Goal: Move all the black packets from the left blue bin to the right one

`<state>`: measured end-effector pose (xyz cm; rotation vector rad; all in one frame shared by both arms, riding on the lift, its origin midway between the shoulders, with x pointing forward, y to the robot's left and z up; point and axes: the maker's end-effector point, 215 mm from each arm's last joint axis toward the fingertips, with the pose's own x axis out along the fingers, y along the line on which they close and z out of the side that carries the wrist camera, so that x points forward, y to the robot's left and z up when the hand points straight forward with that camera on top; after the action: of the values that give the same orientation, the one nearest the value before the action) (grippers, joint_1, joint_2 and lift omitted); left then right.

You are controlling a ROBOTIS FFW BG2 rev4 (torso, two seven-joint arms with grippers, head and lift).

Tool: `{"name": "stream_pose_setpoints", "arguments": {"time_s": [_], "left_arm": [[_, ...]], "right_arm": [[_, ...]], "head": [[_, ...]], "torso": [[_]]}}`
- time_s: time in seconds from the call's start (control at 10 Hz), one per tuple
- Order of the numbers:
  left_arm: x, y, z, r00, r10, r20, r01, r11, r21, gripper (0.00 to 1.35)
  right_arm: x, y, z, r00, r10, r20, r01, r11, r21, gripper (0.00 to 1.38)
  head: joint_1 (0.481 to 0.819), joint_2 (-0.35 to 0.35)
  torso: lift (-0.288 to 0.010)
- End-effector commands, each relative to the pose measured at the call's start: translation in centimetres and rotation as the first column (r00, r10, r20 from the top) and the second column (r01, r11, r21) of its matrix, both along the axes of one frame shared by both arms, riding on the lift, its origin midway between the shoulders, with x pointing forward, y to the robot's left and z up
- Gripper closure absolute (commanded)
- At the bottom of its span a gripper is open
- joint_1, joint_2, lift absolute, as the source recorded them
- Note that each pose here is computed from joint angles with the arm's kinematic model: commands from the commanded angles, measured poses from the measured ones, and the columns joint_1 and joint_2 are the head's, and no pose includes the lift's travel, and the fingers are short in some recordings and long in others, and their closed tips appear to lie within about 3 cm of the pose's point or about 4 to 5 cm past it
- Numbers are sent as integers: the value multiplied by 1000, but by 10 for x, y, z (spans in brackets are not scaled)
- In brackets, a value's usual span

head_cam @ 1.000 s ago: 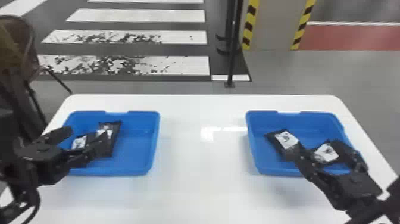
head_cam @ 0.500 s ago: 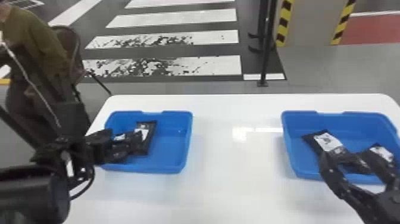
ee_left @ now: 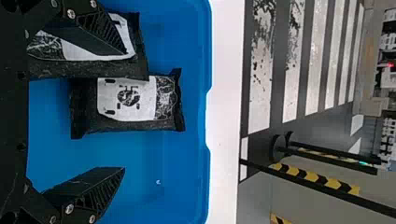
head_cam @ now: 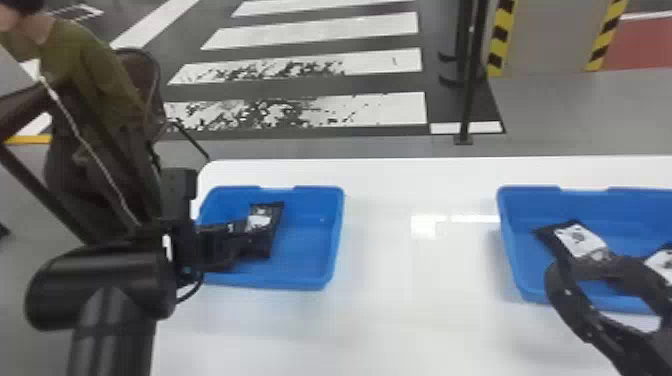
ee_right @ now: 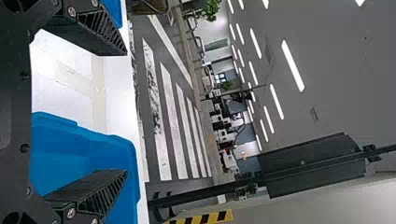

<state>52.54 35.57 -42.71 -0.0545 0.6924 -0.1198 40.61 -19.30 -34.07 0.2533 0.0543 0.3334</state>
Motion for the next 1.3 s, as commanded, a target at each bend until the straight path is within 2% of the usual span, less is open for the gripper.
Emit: {"name": "stream_pose_setpoints", "arguments": {"time_s": [0.0, 0.4, 0.6, 0.7, 0.8, 0.9, 1.0, 1.1, 1.2], "left_arm": [[11, -12, -15, 999, -25, -41, 24, 1000, -9, 165], [41, -25, -40, 993, -62, -97, 59, 998, -33, 163], [38, -44, -63, 985, -86, -147, 70, 992, -108, 167], [35, -56, -69, 982, -105, -157, 83, 986, -142, 233], [31, -61, -74, 978, -111, -175, 84, 985, -153, 438], [33, -61, -72, 979, -116, -168, 92, 985, -145, 762], [40, -59, -66, 983, -122, -134, 105, 986, -126, 941], [44, -56, -64, 986, -127, -112, 117, 989, -96, 1184], [45, -58, -62, 986, -143, -91, 135, 987, -90, 1181]], "right_arm": [[-1, 3, -5, 1000, 6, -19, -6, 1000, 10, 130], [1, 12, -13, 999, 29, -38, -28, 999, 29, 130], [2, 17, -19, 998, 40, -50, -38, 998, 42, 130], [2, 17, -19, 998, 40, -52, -38, 998, 47, 130], [1, 17, -22, 997, 40, -59, -37, 998, 51, 130], [1, 17, -24, 997, 42, -63, -39, 998, 58, 130], [-1, 18, -26, 997, 45, -69, -41, 997, 63, 133], [-2, 18, -26, 996, 46, -71, -41, 997, 71, 133], [-3, 18, -25, 996, 48, -70, -43, 996, 73, 134]], "head": [[695, 194], [695, 177], [695, 169], [695, 162], [695, 151], [695, 142], [695, 137], [695, 136], [695, 139]], "torso": [[-140], [-140], [-140], [-140], [-140], [-140], [-140], [-140], [-140]]}}
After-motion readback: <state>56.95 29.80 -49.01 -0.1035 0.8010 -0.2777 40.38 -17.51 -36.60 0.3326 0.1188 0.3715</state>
